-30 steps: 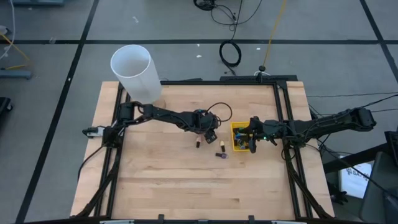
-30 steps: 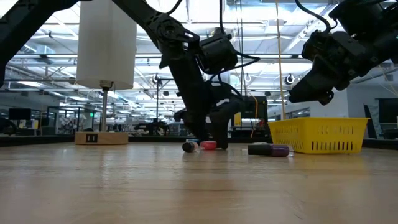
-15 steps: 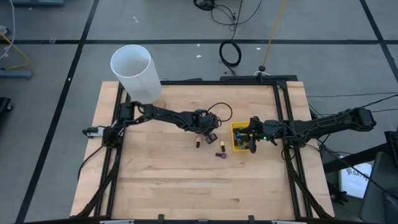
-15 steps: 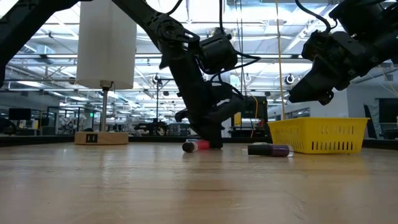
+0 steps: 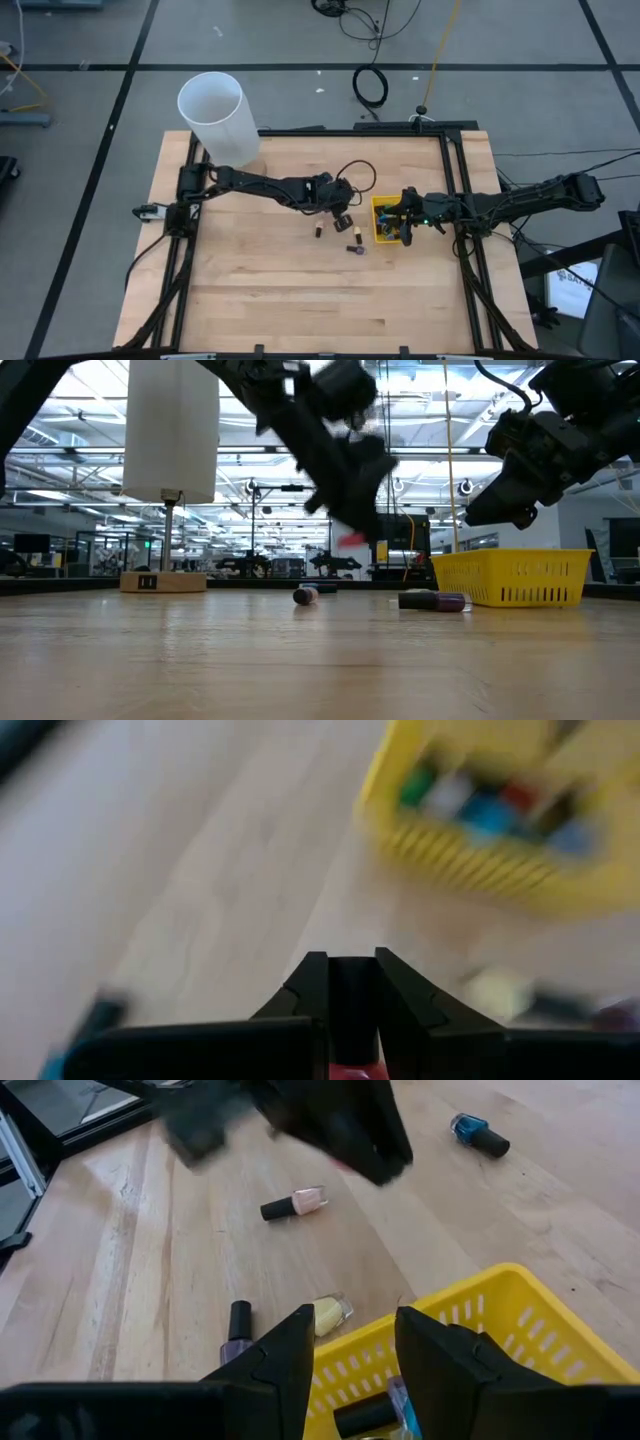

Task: Pick & Place Nail Polish
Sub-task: Put the dark pink nail polish into the yellow bin

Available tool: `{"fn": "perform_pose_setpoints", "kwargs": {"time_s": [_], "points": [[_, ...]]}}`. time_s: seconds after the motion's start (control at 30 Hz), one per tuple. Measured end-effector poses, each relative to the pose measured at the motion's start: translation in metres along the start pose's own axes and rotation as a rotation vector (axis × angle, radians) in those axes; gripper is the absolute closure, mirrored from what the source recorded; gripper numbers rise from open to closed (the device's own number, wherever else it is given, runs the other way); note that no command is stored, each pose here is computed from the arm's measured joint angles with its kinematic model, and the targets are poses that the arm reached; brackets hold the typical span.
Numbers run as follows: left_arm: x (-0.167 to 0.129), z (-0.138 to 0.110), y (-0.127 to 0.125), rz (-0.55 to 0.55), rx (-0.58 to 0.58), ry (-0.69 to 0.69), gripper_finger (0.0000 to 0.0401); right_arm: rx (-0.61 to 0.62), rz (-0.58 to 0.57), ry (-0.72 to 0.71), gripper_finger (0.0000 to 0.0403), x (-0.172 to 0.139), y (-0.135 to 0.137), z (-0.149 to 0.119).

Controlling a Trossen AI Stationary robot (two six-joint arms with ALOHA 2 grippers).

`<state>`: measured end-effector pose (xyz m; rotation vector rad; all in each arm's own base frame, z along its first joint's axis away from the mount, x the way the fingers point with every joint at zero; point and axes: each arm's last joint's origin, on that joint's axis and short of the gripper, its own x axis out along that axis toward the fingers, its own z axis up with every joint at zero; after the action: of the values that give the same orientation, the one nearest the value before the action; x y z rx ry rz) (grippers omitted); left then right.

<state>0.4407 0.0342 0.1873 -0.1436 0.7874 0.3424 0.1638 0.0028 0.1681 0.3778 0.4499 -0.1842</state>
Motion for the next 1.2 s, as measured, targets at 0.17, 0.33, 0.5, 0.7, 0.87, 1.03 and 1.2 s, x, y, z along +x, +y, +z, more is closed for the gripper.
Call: {"fn": "perform_pose_setpoints", "kwargs": {"time_s": [0.17, 0.33, 0.5, 0.7, 0.87, 1.03, 1.2], "points": [[-0.025, 0.026, -0.013, -0.086, 0.083, -0.21, 0.0365, -0.001, -0.003, 0.008, 0.0273, 0.0, 0.0, -0.001], [-0.034, 0.041, -0.025, -0.201, 0.177, -0.389, 0.0365, -0.008, -0.025, 0.057, 0.0273, 0.0, -0.003, -0.006], [-0.038, 0.049, -0.028, -0.274, 0.21, -0.535, 0.0365, -0.016, -0.048, 0.107, 0.0273, -0.001, -0.005, -0.01], [-0.039, 0.043, -0.018, -0.467, 0.179, -0.783, 0.0365, -0.02, -0.05, 0.112, 0.0273, -0.001, -0.005, -0.011], [-0.039, 0.018, 0.0, -0.557, 0.097, -0.961, 0.0365, -0.037, -0.046, 0.095, 0.0273, -0.001, -0.004, -0.009], [-0.041, 0.002, 0.004, -0.561, 0.041, -1.015, 0.0365, -0.096, -0.028, -0.087, 0.0273, 0.0, 0.001, 0.006], [-0.041, -0.001, -0.001, -0.559, 0.055, -1.012, 0.0365, -0.155, 0.059, -0.355, 0.0273, 0.0, 0.005, 0.016]]}}
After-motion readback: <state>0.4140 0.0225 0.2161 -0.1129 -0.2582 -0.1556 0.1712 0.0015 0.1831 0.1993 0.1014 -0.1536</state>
